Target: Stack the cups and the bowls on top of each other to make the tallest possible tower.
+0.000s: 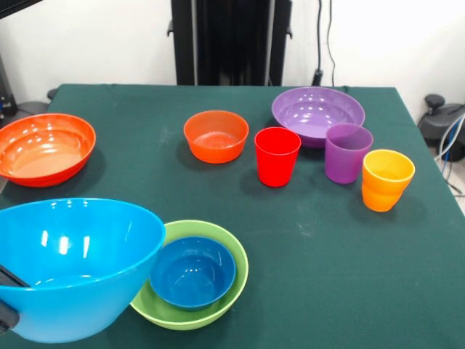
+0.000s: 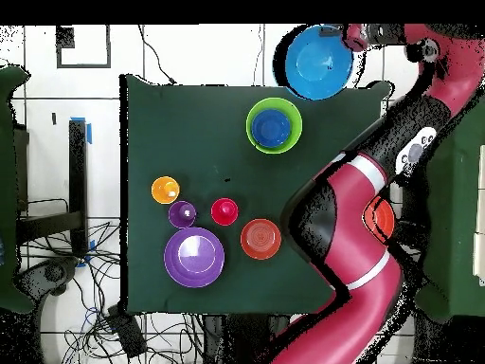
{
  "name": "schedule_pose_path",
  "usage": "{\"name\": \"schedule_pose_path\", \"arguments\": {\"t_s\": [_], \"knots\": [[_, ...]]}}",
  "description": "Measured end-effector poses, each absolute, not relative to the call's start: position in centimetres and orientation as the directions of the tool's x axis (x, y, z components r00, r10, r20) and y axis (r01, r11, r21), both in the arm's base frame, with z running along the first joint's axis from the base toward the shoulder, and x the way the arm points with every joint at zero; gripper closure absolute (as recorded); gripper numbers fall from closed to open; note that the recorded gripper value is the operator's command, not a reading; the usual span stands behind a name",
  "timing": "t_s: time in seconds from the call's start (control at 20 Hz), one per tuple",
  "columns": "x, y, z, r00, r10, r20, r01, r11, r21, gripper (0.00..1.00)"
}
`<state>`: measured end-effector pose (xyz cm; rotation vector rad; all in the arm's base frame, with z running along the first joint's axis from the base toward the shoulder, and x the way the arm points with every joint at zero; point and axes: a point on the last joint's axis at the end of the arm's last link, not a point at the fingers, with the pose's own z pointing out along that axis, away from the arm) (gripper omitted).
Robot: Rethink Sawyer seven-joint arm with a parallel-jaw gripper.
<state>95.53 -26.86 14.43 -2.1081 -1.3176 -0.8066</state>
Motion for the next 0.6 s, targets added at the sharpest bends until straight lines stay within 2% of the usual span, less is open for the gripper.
{"name": "schedule_pose_path", "arguments": {"t_s": [0.6], "knots": [[96.2, -26.0, 12.8, 0.363, 0.634, 0.683, 0.905, -0.414, -0.097, 1.00]]}}
